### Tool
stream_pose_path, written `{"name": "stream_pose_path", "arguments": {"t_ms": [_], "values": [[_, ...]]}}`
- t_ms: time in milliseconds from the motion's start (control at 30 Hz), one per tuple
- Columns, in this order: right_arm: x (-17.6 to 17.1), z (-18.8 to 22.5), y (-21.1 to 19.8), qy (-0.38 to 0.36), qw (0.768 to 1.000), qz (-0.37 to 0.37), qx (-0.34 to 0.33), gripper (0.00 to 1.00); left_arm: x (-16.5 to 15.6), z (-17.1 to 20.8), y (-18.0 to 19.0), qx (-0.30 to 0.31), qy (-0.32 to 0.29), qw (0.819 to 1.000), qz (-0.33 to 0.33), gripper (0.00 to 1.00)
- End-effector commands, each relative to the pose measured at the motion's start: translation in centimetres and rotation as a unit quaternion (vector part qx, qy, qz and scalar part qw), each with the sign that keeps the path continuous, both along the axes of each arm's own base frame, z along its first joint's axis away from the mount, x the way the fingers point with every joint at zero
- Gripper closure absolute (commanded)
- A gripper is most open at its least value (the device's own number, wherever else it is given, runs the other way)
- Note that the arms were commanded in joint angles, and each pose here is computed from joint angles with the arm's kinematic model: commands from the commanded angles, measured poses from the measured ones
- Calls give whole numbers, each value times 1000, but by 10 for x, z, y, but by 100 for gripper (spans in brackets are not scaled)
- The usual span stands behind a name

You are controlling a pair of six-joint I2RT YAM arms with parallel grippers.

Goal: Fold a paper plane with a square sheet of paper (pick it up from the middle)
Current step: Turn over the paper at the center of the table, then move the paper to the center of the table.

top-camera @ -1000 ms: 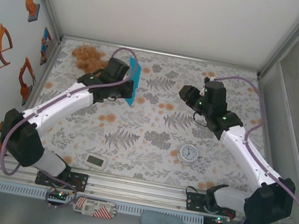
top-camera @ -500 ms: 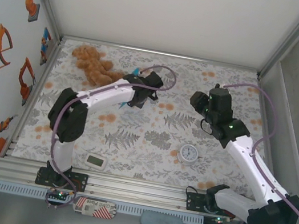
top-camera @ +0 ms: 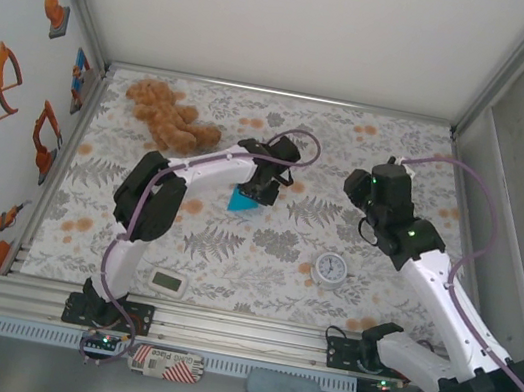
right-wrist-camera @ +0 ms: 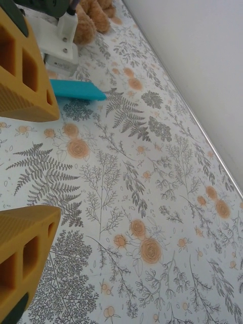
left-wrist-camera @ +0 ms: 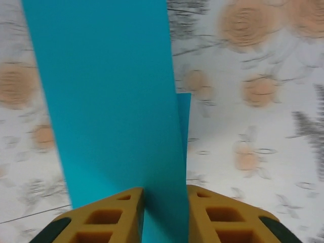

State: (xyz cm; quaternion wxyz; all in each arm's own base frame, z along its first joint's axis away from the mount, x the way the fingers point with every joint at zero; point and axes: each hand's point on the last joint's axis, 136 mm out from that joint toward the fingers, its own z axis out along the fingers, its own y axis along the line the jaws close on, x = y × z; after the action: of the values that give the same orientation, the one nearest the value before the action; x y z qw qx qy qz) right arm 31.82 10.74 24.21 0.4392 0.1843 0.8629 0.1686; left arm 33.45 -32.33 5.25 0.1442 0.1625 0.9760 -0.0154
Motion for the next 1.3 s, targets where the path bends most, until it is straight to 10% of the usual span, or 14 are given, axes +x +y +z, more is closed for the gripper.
{"name": "stream_pose_path", "arguments": {"t_ms": [0, 233, 567, 867, 1267], "values": [[-2, -6, -6, 9, 1000, -10, -8, 54, -11, 11, -28, -126, 60, 990, 6, 65], [7, -38, 29, 61, 996, 55, 20, 57, 1, 76, -12, -300, 47, 951, 52, 45], [18, -106, 154, 150, 965, 200, 78, 51, 5, 86, 97, -301, -24, 935, 185, 15], [20, -145, 240, 182, 923, 280, 192, 76, -4, 68, 137, -298, -14, 924, 237, 11], [4, -202, 233, 243, 913, 279, 173, 77, 0, 60, 134, -317, 3, 919, 237, 8]]}}
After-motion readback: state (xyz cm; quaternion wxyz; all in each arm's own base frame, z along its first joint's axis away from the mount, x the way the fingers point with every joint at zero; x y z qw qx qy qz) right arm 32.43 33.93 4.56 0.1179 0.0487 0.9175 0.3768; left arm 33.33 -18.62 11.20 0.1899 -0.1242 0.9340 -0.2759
